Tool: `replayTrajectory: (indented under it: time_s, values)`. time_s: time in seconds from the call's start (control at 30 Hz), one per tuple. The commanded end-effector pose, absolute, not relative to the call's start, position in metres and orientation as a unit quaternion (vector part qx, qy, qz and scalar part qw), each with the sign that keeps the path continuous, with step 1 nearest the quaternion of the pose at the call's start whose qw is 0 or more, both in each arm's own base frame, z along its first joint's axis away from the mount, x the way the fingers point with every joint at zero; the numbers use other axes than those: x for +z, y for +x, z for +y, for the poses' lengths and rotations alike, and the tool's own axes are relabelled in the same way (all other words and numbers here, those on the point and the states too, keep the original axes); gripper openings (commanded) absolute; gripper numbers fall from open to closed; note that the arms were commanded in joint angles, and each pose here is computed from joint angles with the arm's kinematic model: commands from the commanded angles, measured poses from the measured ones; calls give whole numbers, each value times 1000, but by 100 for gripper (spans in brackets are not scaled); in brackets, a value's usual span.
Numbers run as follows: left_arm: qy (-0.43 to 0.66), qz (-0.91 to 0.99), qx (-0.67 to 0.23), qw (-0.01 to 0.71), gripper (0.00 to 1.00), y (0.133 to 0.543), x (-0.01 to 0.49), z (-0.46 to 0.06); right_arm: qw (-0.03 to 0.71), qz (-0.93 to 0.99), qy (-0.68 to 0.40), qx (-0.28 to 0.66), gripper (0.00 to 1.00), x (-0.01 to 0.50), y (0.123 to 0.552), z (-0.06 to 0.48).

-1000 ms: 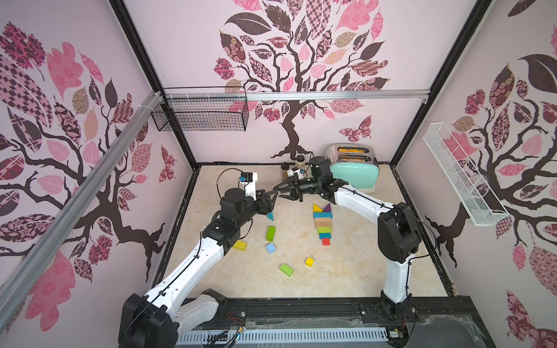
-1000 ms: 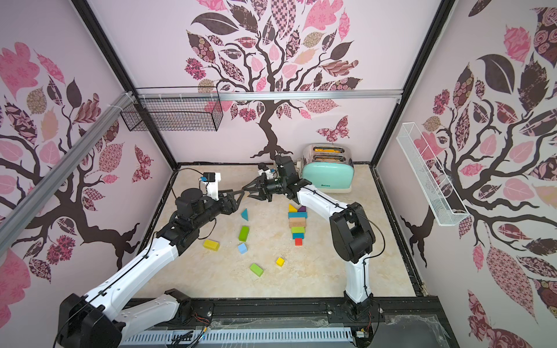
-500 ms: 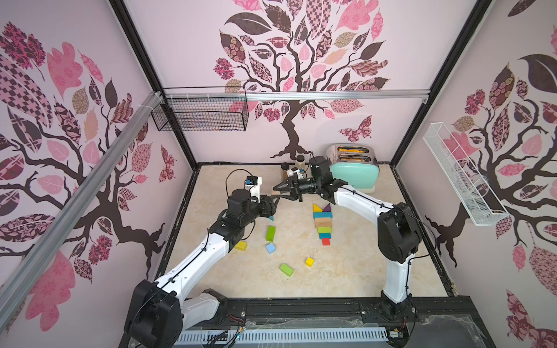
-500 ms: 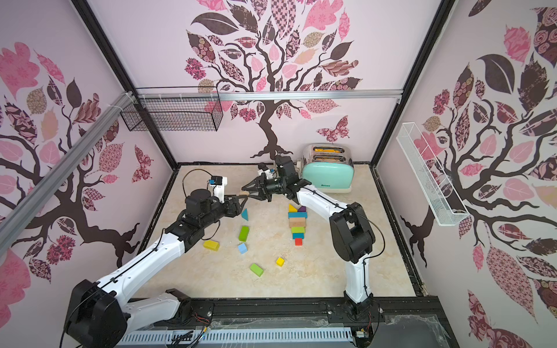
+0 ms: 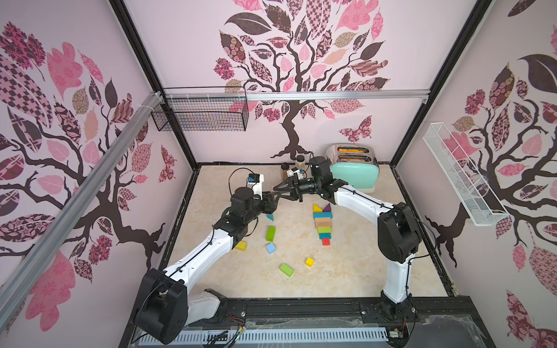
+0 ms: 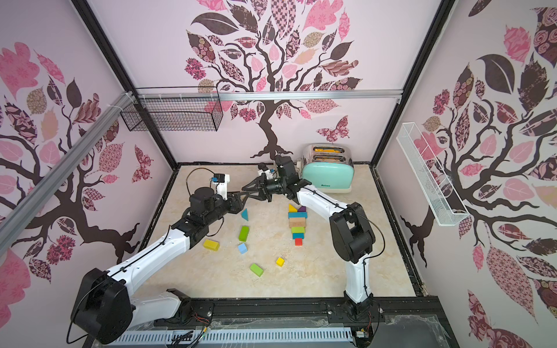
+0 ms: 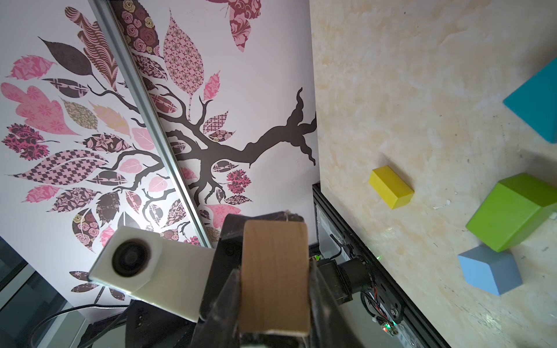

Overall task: Assemble a carrot with building blocks
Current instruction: Place the building block at the center of the board.

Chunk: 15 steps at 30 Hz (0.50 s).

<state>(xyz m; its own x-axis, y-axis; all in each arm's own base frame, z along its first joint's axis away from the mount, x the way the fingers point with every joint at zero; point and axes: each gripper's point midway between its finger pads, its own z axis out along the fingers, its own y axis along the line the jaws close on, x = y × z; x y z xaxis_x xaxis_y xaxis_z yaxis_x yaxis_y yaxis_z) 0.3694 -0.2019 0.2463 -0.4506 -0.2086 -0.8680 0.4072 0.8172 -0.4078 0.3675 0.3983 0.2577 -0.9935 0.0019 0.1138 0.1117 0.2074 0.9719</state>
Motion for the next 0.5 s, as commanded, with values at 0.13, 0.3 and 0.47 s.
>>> replayTrajectory:
  time_s: [0.13, 0.3, 0.47]
  values:
    - [52, 771, -308, 555, 53, 380, 270, -205, 38, -771, -14, -635, 29, 265, 360, 402]
    - [51, 780, -307, 543, 42, 380, 255, -206, 39, -772, -14, -634, 30, 263, 360, 403]
    - [50, 783, -301, 542, 29, 378, 248, -203, 50, -780, -14, -624, 34, 251, 355, 402]
